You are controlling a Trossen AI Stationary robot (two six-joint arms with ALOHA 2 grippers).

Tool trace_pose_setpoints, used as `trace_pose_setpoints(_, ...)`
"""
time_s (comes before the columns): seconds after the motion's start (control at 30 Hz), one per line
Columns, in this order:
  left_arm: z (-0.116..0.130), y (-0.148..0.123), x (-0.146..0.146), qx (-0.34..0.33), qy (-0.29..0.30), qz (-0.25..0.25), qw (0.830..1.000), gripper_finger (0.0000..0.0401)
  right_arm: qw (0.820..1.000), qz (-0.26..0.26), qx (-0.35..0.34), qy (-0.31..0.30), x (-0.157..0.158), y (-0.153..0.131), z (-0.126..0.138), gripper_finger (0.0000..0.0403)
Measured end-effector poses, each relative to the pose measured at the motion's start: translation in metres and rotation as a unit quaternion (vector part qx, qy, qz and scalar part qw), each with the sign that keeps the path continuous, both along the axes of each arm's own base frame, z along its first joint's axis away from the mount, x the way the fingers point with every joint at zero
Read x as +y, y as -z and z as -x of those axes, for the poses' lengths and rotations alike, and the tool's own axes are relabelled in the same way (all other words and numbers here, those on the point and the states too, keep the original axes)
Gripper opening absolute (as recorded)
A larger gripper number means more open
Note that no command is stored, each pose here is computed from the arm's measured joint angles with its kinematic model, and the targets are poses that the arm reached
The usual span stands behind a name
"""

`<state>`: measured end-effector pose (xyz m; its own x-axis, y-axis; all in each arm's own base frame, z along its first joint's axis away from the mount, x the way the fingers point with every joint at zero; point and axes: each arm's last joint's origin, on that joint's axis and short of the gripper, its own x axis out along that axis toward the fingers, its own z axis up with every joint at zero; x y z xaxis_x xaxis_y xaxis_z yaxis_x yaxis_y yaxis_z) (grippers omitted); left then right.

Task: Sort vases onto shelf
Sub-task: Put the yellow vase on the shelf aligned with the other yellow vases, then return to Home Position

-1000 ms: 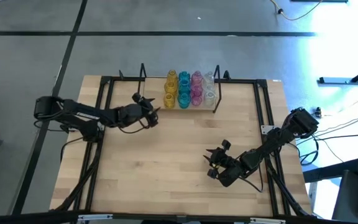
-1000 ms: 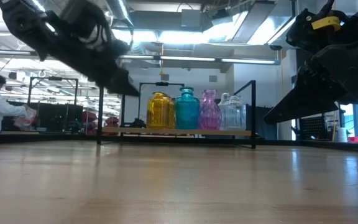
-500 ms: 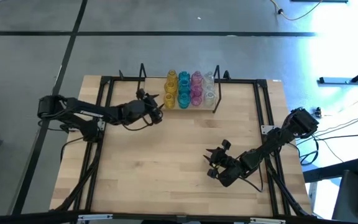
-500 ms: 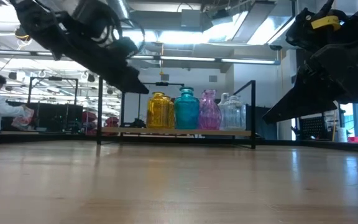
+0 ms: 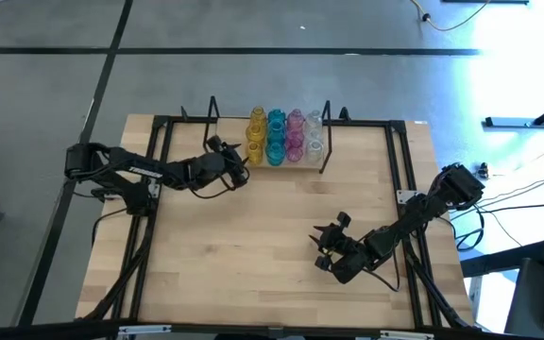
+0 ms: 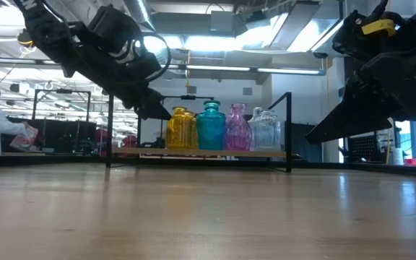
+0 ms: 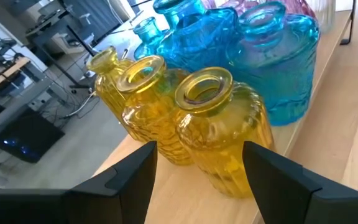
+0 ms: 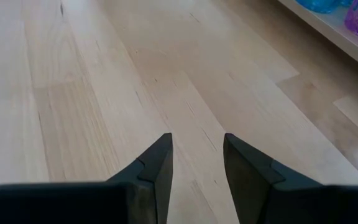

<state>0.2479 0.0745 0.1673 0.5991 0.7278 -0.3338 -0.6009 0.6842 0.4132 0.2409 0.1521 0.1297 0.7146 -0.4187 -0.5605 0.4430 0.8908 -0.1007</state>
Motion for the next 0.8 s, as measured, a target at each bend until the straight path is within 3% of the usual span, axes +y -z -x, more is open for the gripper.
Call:
trace_pose_setpoints(0.27,0.000,-0.001,0.002,-0.004,0.003,-0.001,1.000,0.0231,1.000,0.000,0.000,0.000,0.000,0.000,0.000,0.0127)
trace_pose_setpoints(0.57,0.003,-0.001,0.019,-0.024,0.043,0.029,0.998,0.0231,1.000,0.000,0.000,0.000,0.000,0.000,0.000,0.0127)
trace_pose_setpoints(0.8,0.002,-0.003,0.013,-0.023,0.056,0.028,0.998,0.0231,1.000,0.000,0.000,0.000,0.000,0.000,0.000,0.0127)
